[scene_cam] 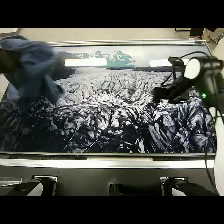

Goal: Fold the clothes and pants, and hang the long-sleeved shirts on hangers.

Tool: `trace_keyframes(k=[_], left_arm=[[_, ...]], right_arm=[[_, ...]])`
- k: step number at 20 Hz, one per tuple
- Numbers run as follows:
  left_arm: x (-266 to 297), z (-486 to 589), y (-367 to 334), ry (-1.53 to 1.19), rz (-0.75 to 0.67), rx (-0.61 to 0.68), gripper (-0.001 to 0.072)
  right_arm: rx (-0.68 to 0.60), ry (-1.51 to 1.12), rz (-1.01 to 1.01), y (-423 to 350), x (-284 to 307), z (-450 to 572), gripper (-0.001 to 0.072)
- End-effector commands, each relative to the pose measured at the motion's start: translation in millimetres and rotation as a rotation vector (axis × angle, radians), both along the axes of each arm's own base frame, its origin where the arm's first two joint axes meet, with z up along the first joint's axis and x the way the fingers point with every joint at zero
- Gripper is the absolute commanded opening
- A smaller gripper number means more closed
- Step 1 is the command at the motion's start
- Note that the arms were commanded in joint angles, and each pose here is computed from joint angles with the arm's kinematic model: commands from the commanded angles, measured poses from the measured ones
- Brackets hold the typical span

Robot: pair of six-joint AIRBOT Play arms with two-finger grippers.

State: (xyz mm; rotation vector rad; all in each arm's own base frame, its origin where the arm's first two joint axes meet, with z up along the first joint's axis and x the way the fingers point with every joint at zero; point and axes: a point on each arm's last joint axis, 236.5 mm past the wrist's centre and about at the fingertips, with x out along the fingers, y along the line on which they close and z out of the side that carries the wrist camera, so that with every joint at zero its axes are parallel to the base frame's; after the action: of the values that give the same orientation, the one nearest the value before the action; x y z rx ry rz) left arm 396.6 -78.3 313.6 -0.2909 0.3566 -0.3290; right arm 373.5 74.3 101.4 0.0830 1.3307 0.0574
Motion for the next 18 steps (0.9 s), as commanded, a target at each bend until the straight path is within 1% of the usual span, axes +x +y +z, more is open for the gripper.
trace_keyframes(k=[1, 2, 3, 6, 8, 10, 12, 13, 14, 15, 16, 17, 18], left_arm=[[-68.6, -5.9, -78.5, 0.000, -0.163, -0.153, 0.0022], [-73.6, -26.1, -96.3, 0.057, -0.189, -0.206, 0.0022], [-76.9, -46.6, -112.7, 0.102, -0.220, -0.220, 0.0022], [-71.9, -134.6, -157.4, 0.247, -0.274, -0.189, 0.0022], [-78.2, -209.2, -198.1, 0.433, -0.289, -0.198, 0.0022], [-105.6, -272.1, -256.6, 0.591, -0.351, -0.172, 0.0022], [-139.5, -309.9, -310.0, 0.734, -0.402, -0.184, 0.0028], [-150.4, -317.3, -328.1, 0.778, -0.431, -0.175, 0.0213], [-156.6, -320.3, -336.6, 0.810, -0.473, -0.128, 0.0720], [-153.9, -319.0, -330.7, 0.811, -0.525, -0.038, 0.0712], [-141.9, -315.2, -310.1, 0.797, -0.559, 0.082, 0.0712], [-121.0, -311.5, -272.8, 0.803, -0.534, 0.207, 0.0712], [-94.3, -307.5, -222.0, 0.816, -0.458, 0.328, 0.0711]], right_arm=[[0.001, -0.069, 0.000, -5.0, -16.5, 33.4, 0.0669], [0.006, -0.094, 0.000, -5.6, -20.2, 42.9, 0.0669], [0.010, -0.117, -0.001, -6.2, -24.4, 51.9, 0.0669], [0.020, -0.162, -0.009, -7.8, -34.0, 69.6, 0.0669], [0.030, -0.170, -0.027, -7.8, -36.5, 73.6, 0.0669], [0.035, -0.166, -0.035, -7.0, -36.4, 73.0, 0.0669], [0.034, -0.188, -0.037, -7.6, -31.7, 74.8, 0.0669], [0.037, -0.202, -0.037, -6.9, -28.0, 75.8, 0.0669], [0.039, -0.206, -0.038, -6.2, -24.4, 74.6, 0.0669], [0.038, -0.199, -0.038, -5.3, -20.6, 70.3, 0.0669], [0.035, -0.181, -0.037, -4.7, -16.9, 63.1, 0.0672], [0.030, -0.146, -0.024, -2.8, -14.3, 51.8, 0.0675], [0.034, -0.107, 0.004, 2.1, -11.9, 38.1, 0.0694]])
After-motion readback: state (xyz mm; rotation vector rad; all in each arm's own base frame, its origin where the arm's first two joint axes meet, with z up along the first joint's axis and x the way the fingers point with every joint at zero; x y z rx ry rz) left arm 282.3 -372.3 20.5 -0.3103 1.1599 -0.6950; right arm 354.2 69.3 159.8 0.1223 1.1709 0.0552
